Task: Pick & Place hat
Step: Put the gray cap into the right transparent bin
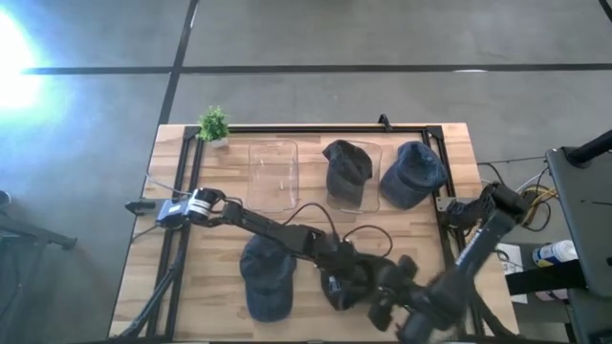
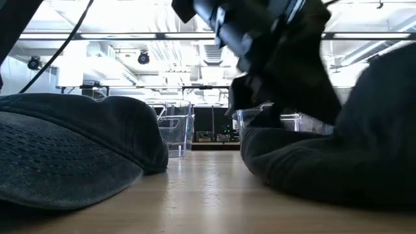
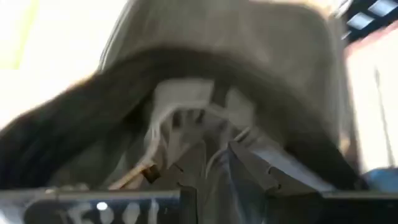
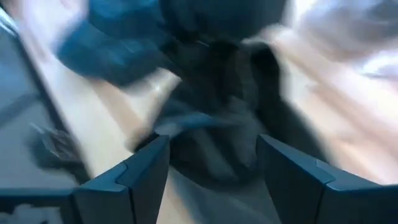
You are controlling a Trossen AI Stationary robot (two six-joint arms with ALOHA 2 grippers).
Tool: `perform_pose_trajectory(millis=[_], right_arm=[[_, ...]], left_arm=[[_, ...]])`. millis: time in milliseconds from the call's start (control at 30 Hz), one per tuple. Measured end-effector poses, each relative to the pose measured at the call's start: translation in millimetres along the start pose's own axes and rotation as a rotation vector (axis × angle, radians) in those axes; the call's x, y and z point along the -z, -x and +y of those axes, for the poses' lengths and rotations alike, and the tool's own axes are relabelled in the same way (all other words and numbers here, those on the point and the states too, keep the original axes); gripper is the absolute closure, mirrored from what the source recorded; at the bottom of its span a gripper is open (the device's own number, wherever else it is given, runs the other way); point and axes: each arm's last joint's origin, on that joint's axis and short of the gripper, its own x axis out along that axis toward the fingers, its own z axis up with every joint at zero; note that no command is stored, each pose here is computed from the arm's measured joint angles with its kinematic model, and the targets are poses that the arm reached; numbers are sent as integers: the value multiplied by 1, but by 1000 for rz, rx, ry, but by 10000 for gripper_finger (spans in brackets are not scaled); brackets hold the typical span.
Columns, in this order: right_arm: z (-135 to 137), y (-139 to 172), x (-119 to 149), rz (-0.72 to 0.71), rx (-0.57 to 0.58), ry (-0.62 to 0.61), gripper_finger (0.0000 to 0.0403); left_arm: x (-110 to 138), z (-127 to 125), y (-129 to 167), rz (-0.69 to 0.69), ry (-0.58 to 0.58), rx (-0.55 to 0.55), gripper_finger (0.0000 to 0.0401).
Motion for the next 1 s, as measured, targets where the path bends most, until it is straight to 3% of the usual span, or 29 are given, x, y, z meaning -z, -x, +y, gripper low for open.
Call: perform_pose_trajectory(millis=[133,233,333,433,500,700,767,900,1000], right_arm=[[9,-32,-6,23,-95,-78,168],[5,-49,-3,37,-99,-115,172],[-3,-58,2,44,-83,-172,178],[-9,-57,9,106,-78,-153,183],[-7,-52,15,127,-115,-23,184],[14,-43,32,197,-262,570,184],[16,-50,36,237,-254,630,184],[18,-62,40,272,-143,646,184],[24,-67,43,289,-130,657,184]], left_arm=[[10,5,4,116,-65,-57,339],[11,3,17,157,-92,-71,339],[3,-4,42,139,-119,-59,339],[-3,-11,69,100,-149,-53,339],[-1,-15,82,77,-183,-54,339],[35,-8,79,134,-175,-16,339],[49,-6,76,128,-147,0,339],[65,-8,84,88,-108,30,339],[78,-5,89,91,-93,30,339]])
